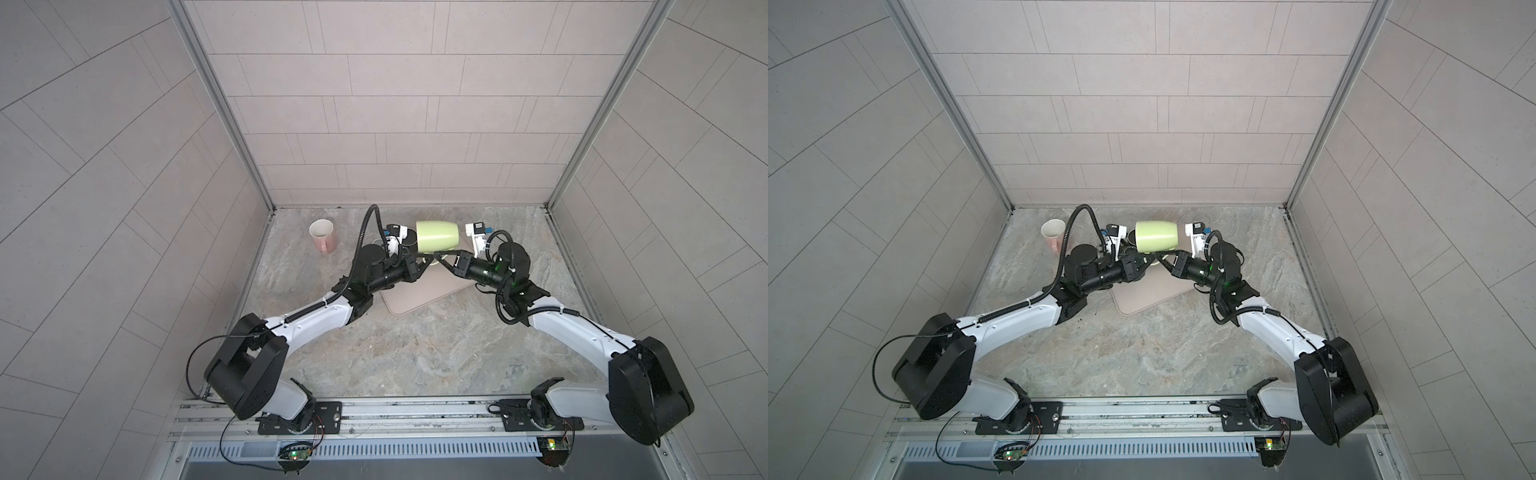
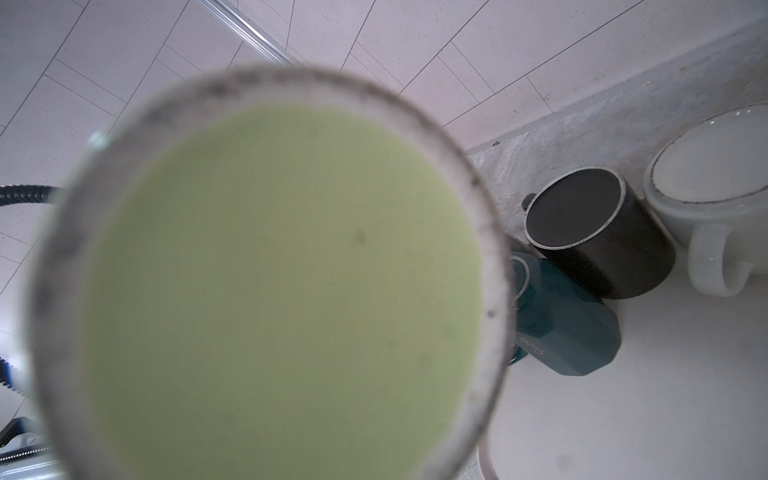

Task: Turn the mug right side up
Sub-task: 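Rotate the light green mug upright with the left gripper while the right gripper releases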

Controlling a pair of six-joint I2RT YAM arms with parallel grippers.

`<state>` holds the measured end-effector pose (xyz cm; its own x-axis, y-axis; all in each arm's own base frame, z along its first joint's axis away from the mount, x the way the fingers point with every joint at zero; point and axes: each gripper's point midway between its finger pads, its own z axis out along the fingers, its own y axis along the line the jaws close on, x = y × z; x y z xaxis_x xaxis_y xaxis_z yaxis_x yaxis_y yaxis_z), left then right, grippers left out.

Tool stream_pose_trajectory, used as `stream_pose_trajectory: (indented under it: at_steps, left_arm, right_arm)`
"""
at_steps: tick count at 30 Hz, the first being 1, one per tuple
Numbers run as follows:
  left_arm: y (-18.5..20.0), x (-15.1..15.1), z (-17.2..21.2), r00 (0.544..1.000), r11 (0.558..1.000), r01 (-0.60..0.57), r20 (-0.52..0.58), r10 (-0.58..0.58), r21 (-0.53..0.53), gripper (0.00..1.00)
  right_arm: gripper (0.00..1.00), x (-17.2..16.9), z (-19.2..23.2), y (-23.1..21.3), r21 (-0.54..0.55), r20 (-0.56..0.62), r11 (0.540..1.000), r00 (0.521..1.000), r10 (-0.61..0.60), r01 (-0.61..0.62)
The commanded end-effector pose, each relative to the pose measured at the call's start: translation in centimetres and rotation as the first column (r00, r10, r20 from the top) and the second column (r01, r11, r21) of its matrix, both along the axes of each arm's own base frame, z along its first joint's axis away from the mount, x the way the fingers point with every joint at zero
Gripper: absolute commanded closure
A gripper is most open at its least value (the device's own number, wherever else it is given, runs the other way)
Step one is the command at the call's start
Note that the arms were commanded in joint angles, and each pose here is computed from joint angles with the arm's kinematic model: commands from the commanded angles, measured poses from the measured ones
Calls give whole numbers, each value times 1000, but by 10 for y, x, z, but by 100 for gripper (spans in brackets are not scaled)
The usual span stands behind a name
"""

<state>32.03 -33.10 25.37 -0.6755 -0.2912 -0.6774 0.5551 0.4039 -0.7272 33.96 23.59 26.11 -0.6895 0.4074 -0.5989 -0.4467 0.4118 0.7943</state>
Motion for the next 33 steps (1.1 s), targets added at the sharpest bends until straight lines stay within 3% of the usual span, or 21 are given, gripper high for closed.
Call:
stream_pose_trajectory:
  at_steps: [1, 7, 17, 24, 30, 33]
  left_arm:
    - [-21, -80, 114, 915, 932, 307, 328, -234, -192, 100]
    - [-13, -80, 116, 910, 954, 261, 367, -191, -150, 100]
    - [-14, -82, 114, 904, 954, 268, 377, -200, -137, 100]
    - [-12, -75, 105, 921, 969, 222, 351, -170, -113, 100]
    - [-6, -59, 81, 952, 993, 117, 286, -112, 3, 100]
    - [-1, -54, 72, 958, 994, 65, 275, -86, 84, 100]
  right_arm:
    - [100, 17, -31, -8, -90, -33, 993, 996, -82, 78]
    - [100, 14, -29, -5, -75, -17, 996, 998, -52, 51]
    - [74, 13, -25, -1, -38, 2, 999, 1000, -29, 29]
    - [72, 11, -21, -2, -8, 22, 999, 999, -38, 38]
    - [72, 11, -19, -3, -10, 26, 999, 999, -42, 42]
    - [66, 11, -21, -5, -20, 27, 998, 998, -54, 55]
